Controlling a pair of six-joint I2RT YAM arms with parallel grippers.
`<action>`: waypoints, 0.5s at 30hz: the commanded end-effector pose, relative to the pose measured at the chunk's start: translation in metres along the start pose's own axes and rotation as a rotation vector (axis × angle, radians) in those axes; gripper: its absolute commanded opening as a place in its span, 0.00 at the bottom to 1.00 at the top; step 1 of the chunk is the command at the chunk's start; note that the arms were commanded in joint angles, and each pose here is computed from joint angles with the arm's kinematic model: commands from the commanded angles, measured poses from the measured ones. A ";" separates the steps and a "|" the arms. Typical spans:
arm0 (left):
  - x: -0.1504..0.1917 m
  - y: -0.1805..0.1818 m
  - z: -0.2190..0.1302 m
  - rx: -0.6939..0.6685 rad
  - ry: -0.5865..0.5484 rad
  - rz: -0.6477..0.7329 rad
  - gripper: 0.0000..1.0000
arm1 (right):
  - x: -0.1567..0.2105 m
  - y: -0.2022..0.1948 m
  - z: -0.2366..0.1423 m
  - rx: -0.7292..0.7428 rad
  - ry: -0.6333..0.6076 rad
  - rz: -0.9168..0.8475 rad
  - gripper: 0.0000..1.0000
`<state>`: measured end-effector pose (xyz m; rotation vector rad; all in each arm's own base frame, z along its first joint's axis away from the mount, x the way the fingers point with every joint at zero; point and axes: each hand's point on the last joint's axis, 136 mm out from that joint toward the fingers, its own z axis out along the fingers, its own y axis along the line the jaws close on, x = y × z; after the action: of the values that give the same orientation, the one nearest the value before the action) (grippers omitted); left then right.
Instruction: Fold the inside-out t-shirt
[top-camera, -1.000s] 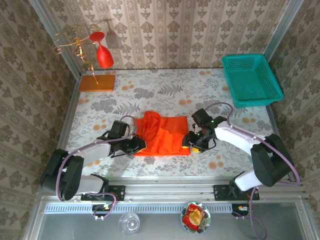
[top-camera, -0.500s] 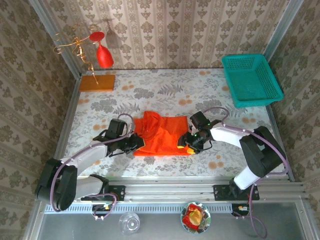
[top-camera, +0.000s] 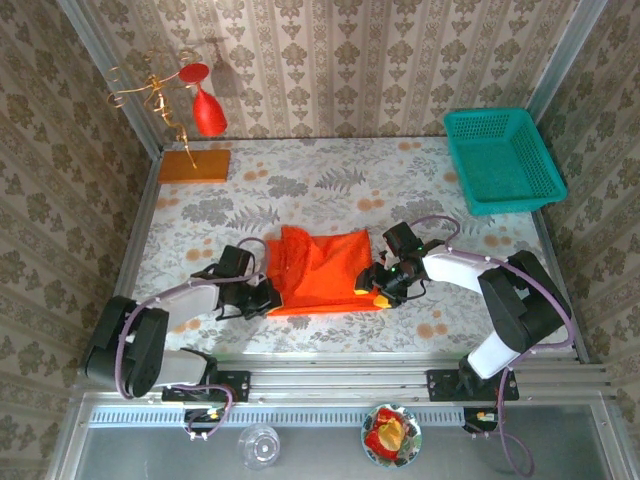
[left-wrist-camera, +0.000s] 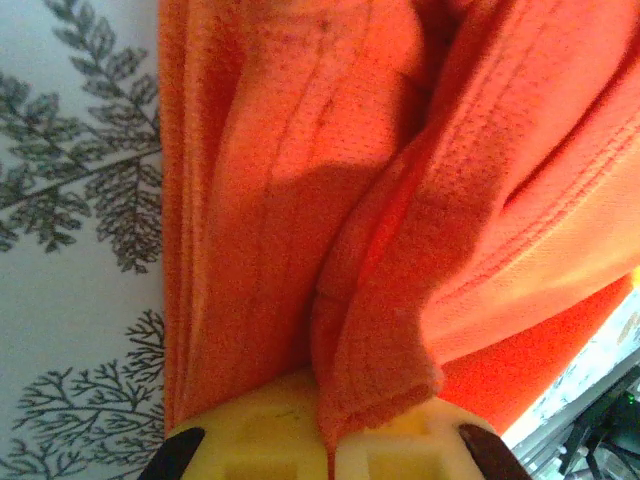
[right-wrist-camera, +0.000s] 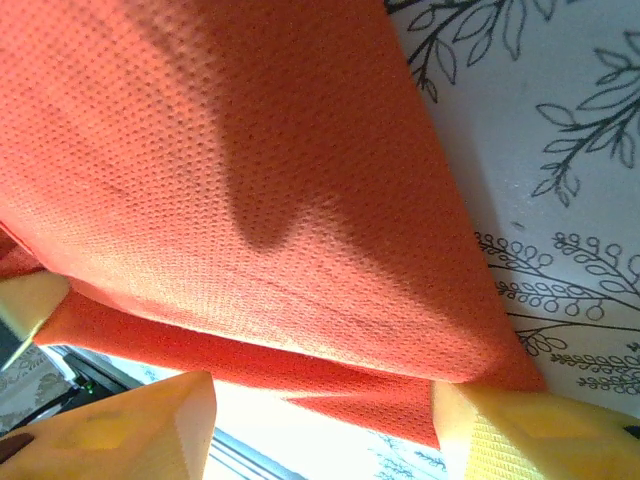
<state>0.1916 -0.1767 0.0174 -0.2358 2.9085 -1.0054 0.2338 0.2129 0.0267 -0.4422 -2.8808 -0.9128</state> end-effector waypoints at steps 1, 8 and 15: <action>0.000 0.030 -0.001 -0.135 -0.028 0.006 0.06 | 0.004 -0.038 0.004 0.123 -0.005 0.063 0.62; -0.010 0.006 -0.035 -0.132 -0.103 0.064 0.22 | 0.008 -0.020 -0.016 0.086 -0.017 0.018 0.62; -0.016 -0.016 -0.060 -0.107 -0.157 0.099 0.20 | 0.008 0.013 -0.039 -0.007 -0.035 -0.031 0.62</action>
<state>0.2095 -0.1552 0.0746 -0.1698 2.7665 -0.8190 0.2275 0.1992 0.0506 -0.4426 -2.9290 -0.8841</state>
